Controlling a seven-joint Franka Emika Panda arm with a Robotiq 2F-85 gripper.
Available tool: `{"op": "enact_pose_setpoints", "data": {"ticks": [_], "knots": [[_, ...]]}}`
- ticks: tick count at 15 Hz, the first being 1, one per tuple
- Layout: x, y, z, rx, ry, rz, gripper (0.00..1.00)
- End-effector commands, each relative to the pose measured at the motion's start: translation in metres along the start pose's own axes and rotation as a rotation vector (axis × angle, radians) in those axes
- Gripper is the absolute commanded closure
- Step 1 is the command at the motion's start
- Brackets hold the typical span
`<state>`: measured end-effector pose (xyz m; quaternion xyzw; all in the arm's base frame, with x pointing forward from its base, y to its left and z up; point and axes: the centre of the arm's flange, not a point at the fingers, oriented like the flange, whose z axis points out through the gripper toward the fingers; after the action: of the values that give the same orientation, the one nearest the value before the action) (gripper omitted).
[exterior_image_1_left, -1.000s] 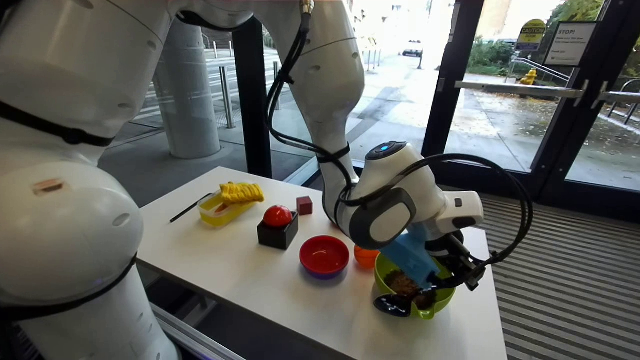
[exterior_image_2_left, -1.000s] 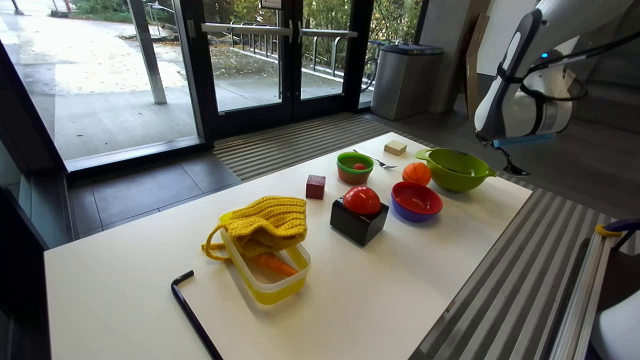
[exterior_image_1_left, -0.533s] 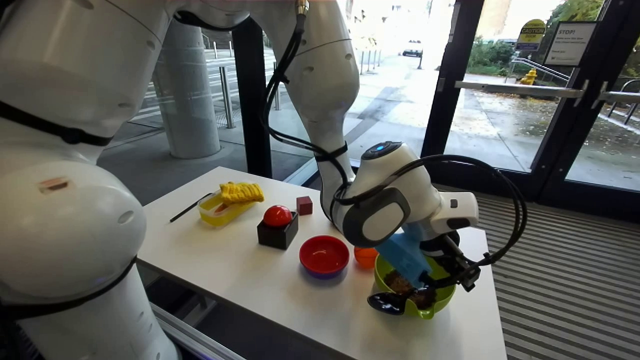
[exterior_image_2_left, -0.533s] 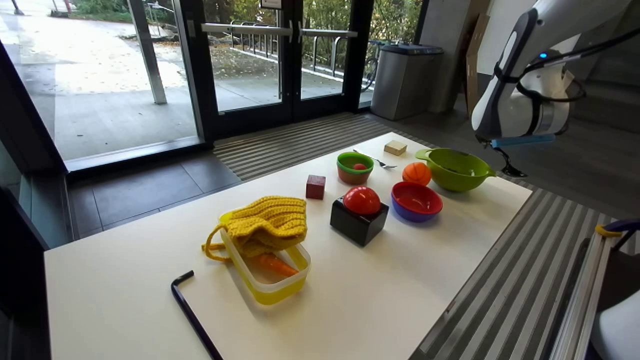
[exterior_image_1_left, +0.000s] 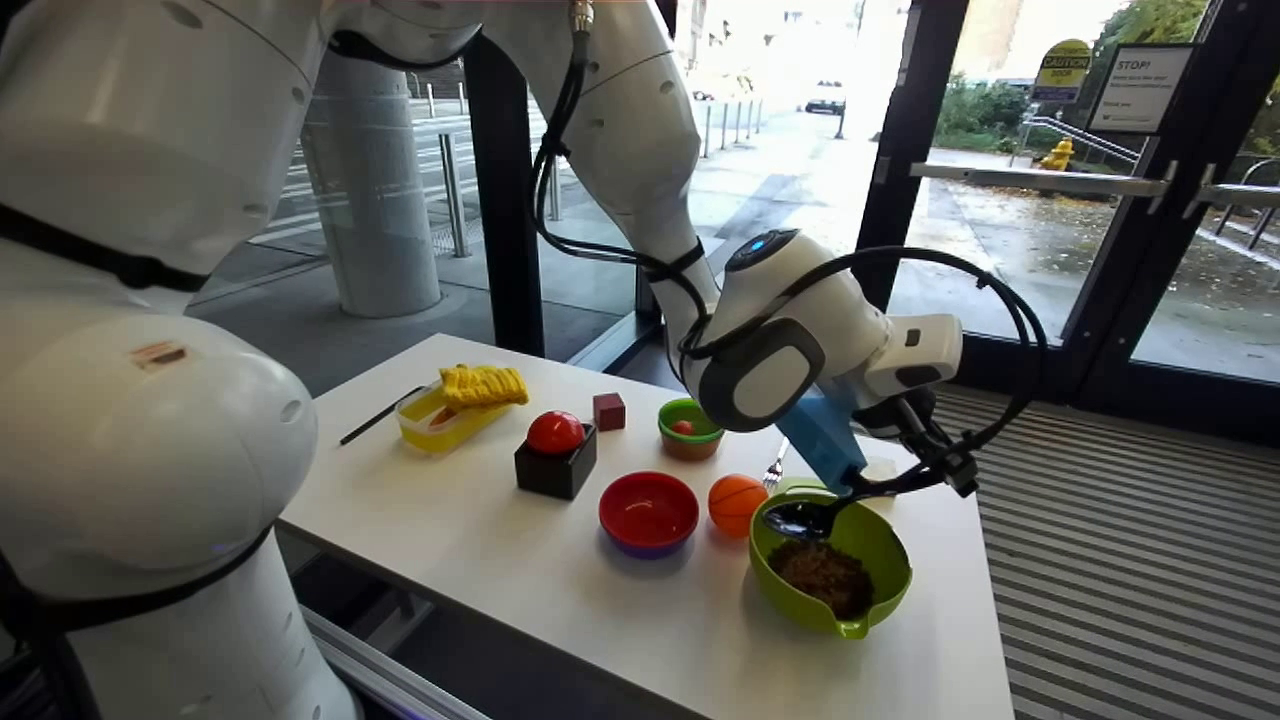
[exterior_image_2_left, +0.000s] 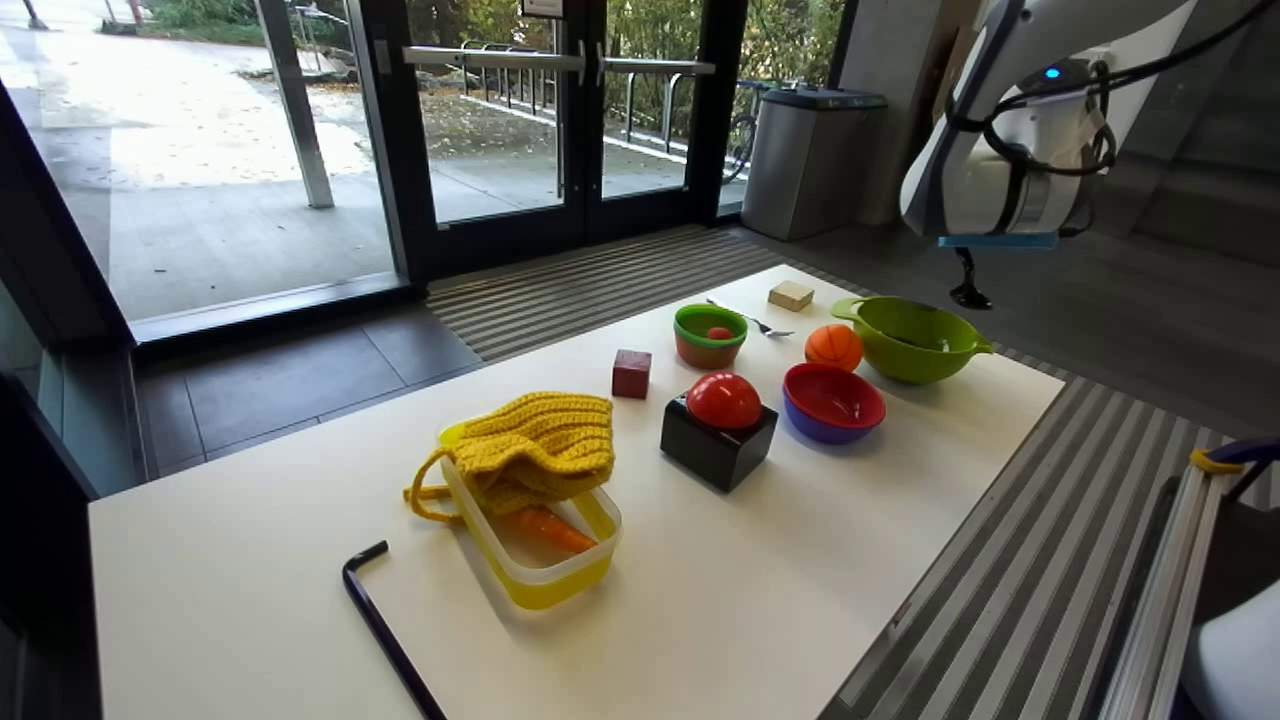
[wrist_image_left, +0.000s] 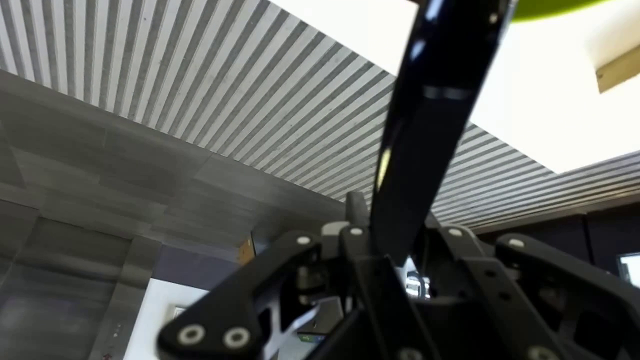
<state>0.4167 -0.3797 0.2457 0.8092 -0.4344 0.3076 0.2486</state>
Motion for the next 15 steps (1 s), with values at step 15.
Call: {"op": "enact_pose_setpoints", "data": {"ticks": [15], "knots": [[-0.049, -0.017, 0.073, -0.104, 0.121, 0.139, 0.94]]}}
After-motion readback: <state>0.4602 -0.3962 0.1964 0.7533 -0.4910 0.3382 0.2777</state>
